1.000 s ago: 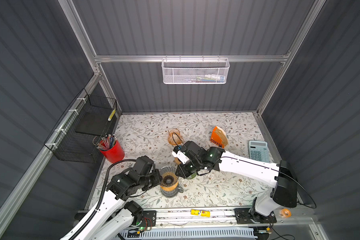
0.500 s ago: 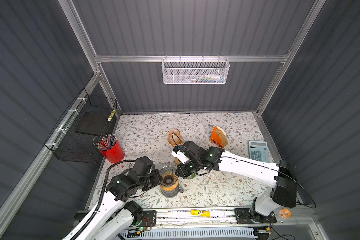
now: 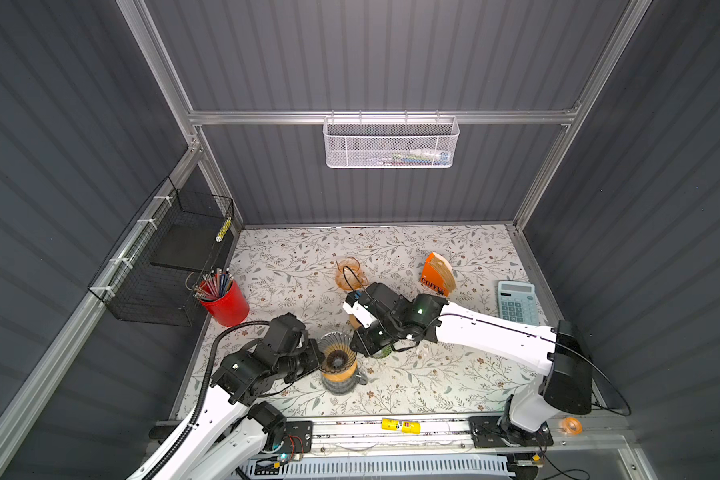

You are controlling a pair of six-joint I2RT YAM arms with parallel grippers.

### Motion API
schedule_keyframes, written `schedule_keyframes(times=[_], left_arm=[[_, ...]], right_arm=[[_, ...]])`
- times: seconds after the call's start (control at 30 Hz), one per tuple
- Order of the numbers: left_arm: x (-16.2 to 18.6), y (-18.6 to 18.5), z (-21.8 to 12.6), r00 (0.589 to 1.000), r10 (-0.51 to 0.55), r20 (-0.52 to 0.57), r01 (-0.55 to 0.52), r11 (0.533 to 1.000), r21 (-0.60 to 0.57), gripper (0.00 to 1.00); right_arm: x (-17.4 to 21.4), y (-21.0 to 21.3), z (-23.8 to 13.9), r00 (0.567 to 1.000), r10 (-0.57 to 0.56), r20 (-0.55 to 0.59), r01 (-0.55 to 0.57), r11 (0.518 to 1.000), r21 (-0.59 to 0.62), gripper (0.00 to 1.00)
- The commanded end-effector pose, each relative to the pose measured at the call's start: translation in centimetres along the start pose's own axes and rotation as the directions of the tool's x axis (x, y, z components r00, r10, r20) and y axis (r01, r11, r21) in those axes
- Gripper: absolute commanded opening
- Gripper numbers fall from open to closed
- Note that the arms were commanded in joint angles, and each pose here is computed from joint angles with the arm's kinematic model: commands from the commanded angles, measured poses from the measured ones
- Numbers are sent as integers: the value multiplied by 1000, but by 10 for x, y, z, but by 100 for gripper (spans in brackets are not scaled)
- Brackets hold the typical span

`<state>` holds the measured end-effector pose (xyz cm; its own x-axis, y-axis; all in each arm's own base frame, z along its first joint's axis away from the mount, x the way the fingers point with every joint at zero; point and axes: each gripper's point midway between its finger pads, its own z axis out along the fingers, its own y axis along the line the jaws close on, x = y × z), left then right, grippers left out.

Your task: Place the coffee filter in the dripper

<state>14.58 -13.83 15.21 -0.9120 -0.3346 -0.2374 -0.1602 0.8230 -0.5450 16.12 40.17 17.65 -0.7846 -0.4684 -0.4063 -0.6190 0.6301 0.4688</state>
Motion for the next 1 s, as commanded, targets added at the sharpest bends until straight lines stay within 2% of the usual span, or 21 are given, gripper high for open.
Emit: schedule_keyframes(times=[0.0, 0.97], left_arm=[[18, 26, 14, 997, -30, -72, 23, 996, -86, 0], [26, 35, 25, 993, -46, -105, 35, 994, -103, 0]], right_arm=[[13, -5, 17, 999, -5, -54, 6, 999, 32, 17], [39, -24, 42, 994, 28, -102, -19, 996, 92, 15]])
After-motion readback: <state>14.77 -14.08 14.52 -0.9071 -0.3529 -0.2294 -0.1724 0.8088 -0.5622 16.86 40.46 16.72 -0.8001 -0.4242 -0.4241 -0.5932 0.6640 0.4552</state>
